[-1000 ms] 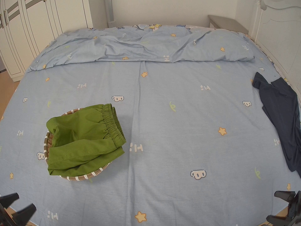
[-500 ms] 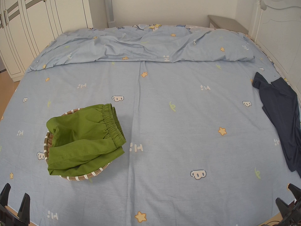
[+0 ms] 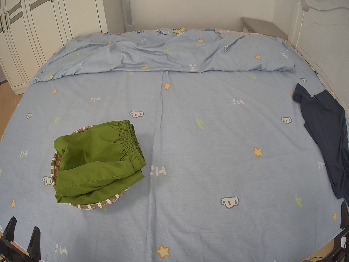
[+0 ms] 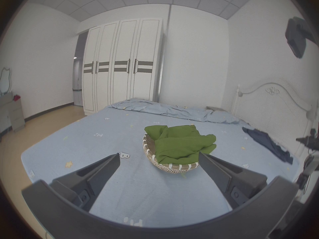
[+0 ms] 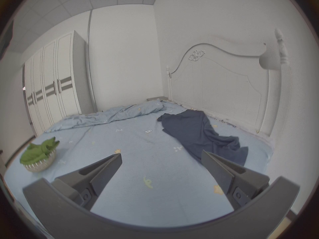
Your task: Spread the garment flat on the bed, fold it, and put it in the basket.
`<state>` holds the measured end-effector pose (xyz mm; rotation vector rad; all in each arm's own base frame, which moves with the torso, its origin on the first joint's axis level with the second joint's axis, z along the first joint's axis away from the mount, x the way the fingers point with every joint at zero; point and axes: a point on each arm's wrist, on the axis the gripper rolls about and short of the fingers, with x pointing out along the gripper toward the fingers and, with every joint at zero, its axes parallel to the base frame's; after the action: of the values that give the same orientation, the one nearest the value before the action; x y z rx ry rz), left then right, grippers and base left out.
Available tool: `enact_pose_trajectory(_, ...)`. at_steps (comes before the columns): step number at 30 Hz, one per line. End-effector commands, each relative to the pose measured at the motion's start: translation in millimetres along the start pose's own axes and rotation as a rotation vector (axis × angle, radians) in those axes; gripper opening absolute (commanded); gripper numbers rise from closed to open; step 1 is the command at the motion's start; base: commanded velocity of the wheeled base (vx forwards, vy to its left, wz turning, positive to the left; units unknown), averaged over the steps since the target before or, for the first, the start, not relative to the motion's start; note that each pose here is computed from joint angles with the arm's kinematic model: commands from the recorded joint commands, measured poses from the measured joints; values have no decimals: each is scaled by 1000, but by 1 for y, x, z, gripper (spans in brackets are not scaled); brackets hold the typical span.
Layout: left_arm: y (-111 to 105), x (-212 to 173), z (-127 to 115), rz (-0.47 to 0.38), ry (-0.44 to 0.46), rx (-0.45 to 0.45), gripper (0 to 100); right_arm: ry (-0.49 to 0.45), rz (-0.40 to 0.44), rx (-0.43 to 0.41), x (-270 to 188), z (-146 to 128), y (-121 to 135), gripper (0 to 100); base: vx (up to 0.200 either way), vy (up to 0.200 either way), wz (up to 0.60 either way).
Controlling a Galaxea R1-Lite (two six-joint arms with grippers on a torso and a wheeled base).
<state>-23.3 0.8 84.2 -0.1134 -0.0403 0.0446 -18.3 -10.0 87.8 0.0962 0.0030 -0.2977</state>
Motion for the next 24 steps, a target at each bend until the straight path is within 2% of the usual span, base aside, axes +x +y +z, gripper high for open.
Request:
enact_pose_trajectory(1,0,0,-8,-53,30,224,100,-70,-24,-183,-7,-7,1,100,0,0,0)
enact_pose_trajectory(4,0,0,-9,-50,38,164,100,-69,75,-175,-6,-7,3,100,0,0,0)
enact_pose_trajectory(7,0,0,-9,-48,39,106,100,-39,215,-21,-7,-9,5,100,0,0,0)
enact_pose_trajectory(8,0,0,-9,-48,39,101,100,-29,242,-6,-7,-9,6,100,0,0,0)
enact_pose_trajectory(13,0,0,-9,-49,39,106,100,-36,236,-36,-7,-9,6,100,0,0,0)
enact_pose_trajectory(14,0,0,-9,-49,39,104,100,-24,279,-85,-7,-11,7,100,0,0,0)
enact_pose_trajectory(16,0,0,-9,-49,39,106,100,5,325,-125,-7,-14,7,100,0,0,0)
enact_pose_trajectory(24,0,0,-9,-49,39,106,100,7,323,-107,-7,-14,7,100,0,0,0)
